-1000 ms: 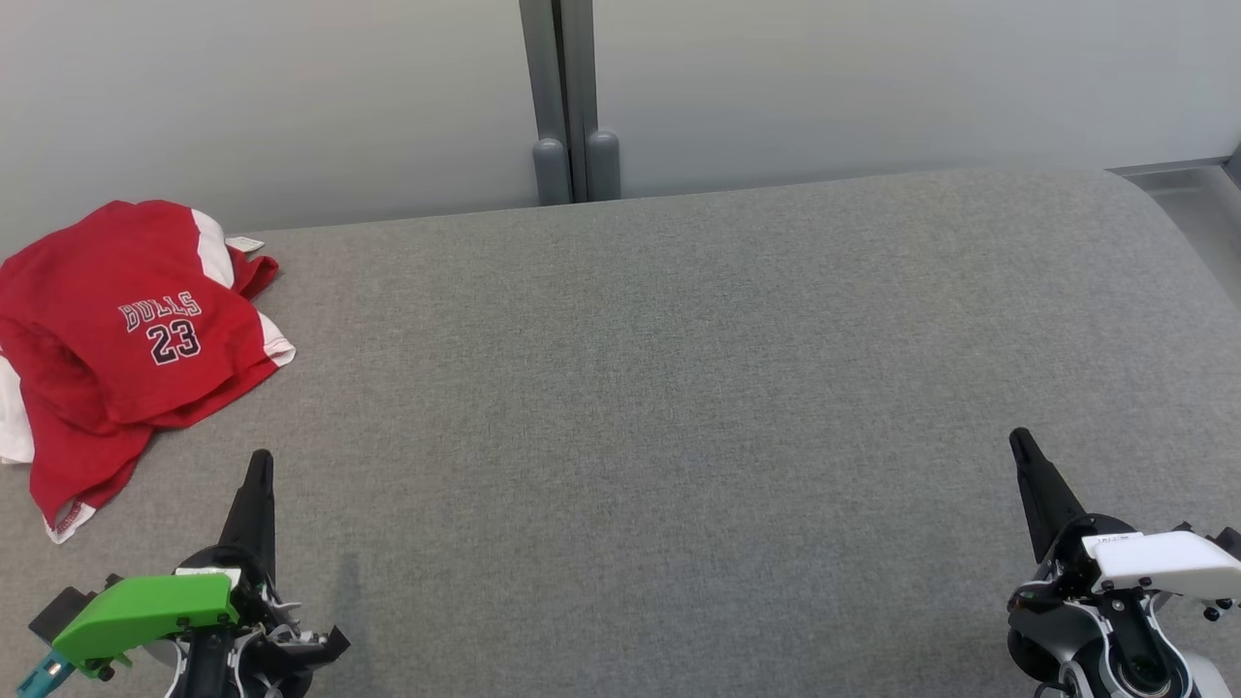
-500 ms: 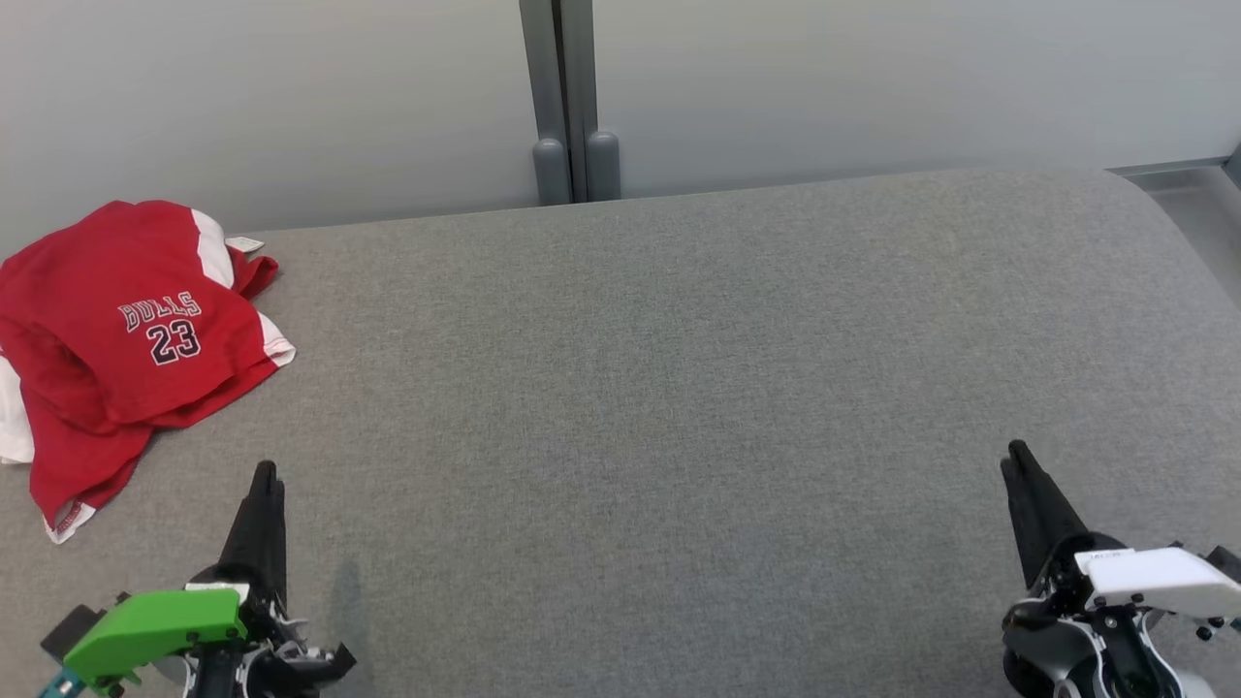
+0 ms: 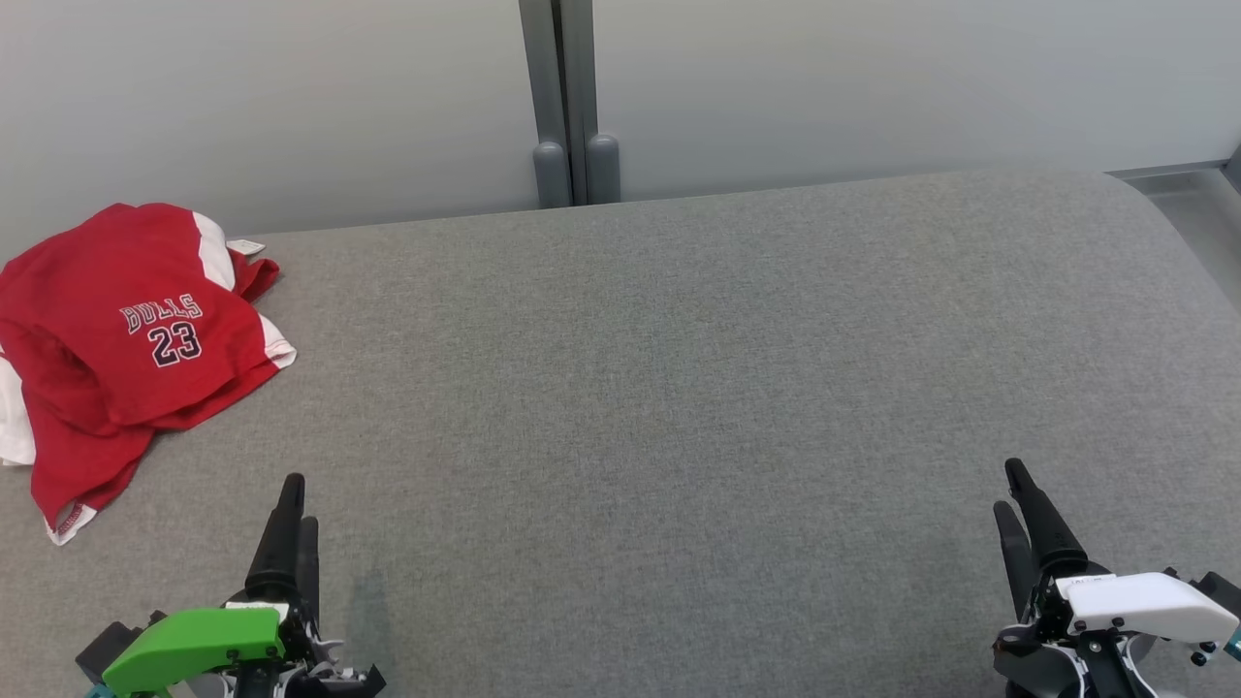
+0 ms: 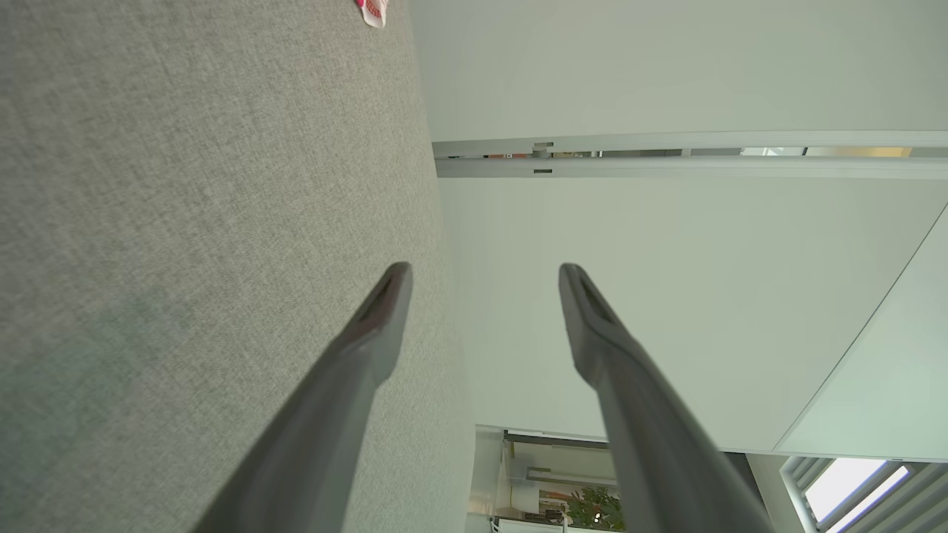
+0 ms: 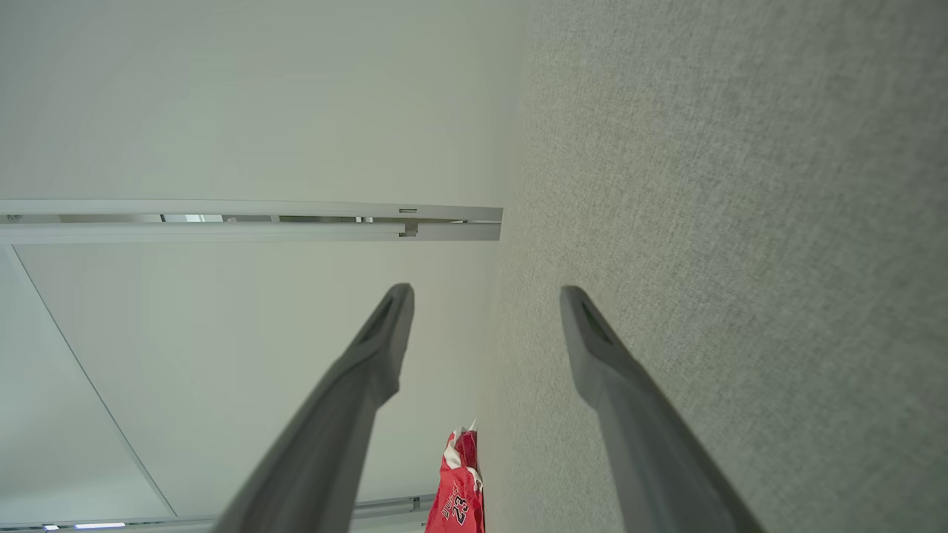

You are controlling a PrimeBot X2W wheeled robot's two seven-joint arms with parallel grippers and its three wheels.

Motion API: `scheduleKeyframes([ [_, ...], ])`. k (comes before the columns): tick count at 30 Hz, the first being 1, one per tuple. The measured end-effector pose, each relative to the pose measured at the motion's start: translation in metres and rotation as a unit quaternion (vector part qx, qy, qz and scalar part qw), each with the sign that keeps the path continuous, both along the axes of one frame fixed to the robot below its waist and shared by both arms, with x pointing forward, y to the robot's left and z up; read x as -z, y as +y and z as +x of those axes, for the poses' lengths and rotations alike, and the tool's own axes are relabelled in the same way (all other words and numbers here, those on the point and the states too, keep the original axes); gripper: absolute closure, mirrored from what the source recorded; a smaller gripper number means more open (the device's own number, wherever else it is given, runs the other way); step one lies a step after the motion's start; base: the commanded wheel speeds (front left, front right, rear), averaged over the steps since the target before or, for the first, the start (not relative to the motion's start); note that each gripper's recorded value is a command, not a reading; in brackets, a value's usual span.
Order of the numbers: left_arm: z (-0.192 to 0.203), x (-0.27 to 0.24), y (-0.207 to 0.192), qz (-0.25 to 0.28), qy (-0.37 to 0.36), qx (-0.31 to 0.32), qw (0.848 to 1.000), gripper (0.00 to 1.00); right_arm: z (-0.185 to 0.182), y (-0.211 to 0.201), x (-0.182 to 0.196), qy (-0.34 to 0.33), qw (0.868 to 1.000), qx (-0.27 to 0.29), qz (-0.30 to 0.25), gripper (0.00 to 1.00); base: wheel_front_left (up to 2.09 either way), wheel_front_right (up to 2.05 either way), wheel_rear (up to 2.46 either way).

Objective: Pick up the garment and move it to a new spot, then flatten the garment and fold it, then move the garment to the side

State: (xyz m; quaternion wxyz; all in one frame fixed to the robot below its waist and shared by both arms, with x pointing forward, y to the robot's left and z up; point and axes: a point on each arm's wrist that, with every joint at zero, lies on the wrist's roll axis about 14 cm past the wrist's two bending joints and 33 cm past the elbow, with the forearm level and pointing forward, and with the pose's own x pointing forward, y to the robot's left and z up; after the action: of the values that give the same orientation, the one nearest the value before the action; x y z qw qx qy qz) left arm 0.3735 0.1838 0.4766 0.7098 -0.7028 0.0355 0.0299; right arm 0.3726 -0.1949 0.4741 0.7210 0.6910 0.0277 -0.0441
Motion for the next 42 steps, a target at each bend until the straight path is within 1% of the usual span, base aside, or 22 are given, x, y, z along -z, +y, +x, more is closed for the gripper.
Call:
scheduleKeyframes([
  [5,0.0,-0.001,-0.002,0.019,-0.002,-0.001,1.0,0.0,0.0,-0.003,0.0,0.001,1.0,0.005,-0.03,0.0,0.0,0.0,0.0],
  [8,0.0,-0.003,-0.002,0.035,-0.004,-0.002,0.999,0.0,0.0,-0.004,-0.002,-0.001,0.998,0.005,-0.058,0.0,0.0,0.0,0.0],
  [12,0.0,-0.007,-0.003,0.068,-0.008,0.0,0.998,0.0,0.001,-0.006,-0.008,-0.008,0.995,0.008,-0.103,0.0,0.0,0.0,0.0],
  [16,0.002,-0.015,-0.007,0.117,-0.02,0.008,0.993,0.0,0.002,-0.007,-0.015,-0.017,0.988,0.006,-0.152,0.0,0.0,0.0,0.0],
  [21,0.004,-0.025,-0.013,0.175,-0.034,0.016,0.984,0.0,0.003,-0.006,-0.027,-0.033,0.976,0.003,-0.216,0.0,0.0,0.0,0.0],
  [24,0.005,-0.031,-0.019,0.213,-0.042,0.022,0.976,0.0,0.004,-0.006,-0.032,-0.04,0.968,0.003,-0.249,0.0,0.0,0.0,0.0],
  [32,0.005,-0.038,-0.026,0.295,-0.053,0.028,0.954,0.0,0.0,-0.005,-0.033,-0.041,0.946,-0.001,-0.32,0.0,0.0,0.0,0.0],
  [42,-0.001,-0.033,-0.028,0.384,-0.052,0.033,0.921,0.0,-0.001,-0.004,-0.033,-0.042,0.911,-0.007,-0.411,0.0,0.0,0.0,0.0],
])
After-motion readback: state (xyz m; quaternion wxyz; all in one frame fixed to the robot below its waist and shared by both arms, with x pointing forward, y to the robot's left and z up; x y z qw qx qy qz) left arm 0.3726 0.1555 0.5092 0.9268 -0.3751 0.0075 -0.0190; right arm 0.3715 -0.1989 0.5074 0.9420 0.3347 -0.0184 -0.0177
